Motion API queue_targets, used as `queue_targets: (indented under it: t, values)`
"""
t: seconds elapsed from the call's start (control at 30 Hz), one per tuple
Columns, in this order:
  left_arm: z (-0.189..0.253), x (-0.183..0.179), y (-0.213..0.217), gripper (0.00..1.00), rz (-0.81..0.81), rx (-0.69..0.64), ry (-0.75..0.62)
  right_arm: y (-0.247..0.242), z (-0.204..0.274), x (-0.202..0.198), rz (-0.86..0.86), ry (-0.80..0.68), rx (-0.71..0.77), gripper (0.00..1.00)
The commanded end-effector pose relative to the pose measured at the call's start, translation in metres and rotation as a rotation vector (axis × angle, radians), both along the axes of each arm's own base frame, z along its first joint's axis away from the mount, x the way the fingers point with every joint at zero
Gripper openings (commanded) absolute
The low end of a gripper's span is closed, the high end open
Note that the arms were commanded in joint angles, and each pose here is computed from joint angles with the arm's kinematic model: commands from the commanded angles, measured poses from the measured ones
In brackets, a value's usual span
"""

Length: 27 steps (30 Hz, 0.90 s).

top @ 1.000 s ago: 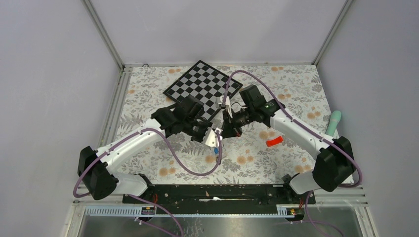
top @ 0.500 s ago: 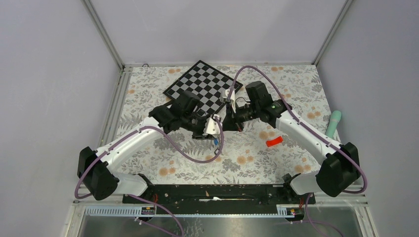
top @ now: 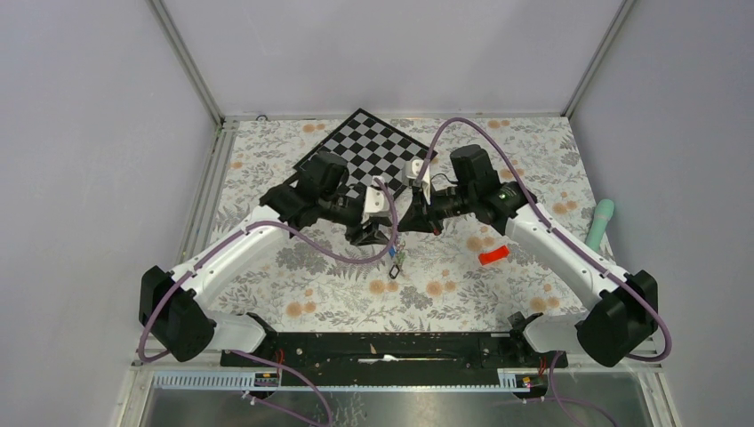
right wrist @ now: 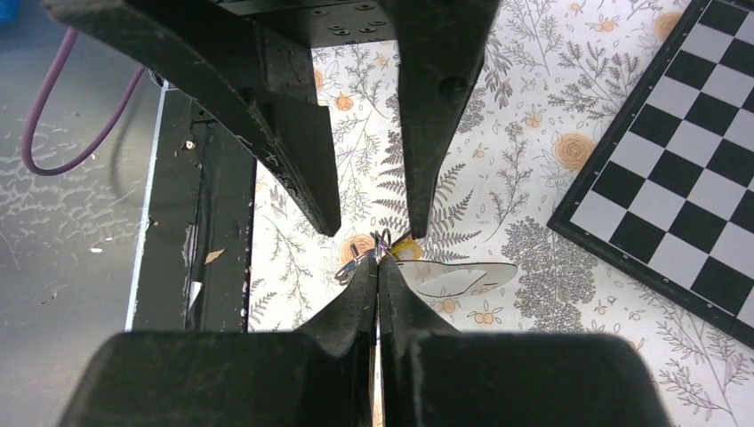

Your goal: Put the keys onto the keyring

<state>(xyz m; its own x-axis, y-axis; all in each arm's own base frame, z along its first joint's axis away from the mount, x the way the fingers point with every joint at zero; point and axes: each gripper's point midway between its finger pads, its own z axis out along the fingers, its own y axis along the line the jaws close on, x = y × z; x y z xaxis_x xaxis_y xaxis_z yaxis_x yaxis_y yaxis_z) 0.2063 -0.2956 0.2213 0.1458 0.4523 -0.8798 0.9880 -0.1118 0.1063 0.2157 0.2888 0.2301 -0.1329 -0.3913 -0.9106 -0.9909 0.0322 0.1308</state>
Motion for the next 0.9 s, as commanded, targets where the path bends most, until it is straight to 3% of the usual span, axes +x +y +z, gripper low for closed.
queue_targets:
  t: [0.0, 0.23, 0.43, 0.87]
  values:
    - [0.036, 0.003, -0.018, 0.47, -0.002, -0.142, 0.072, -0.001, 0.022, 0.002, 0.013, -0.099, 0.049, 0.00]
    - [0.041, -0.003, -0.024, 0.38, -0.020, -0.197, 0.172, -0.002, 0.022, 0.001, 0.011, -0.100, 0.054, 0.00]
    - [0.038, -0.002, -0.024, 0.29, -0.015, -0.198, 0.178, -0.002, 0.024, 0.001, 0.012, -0.097, 0.059, 0.00]
    - [0.031, 0.003, -0.016, 0.27, 0.012, -0.202, 0.179, -0.004, 0.025, 0.002, 0.004, -0.082, 0.072, 0.00]
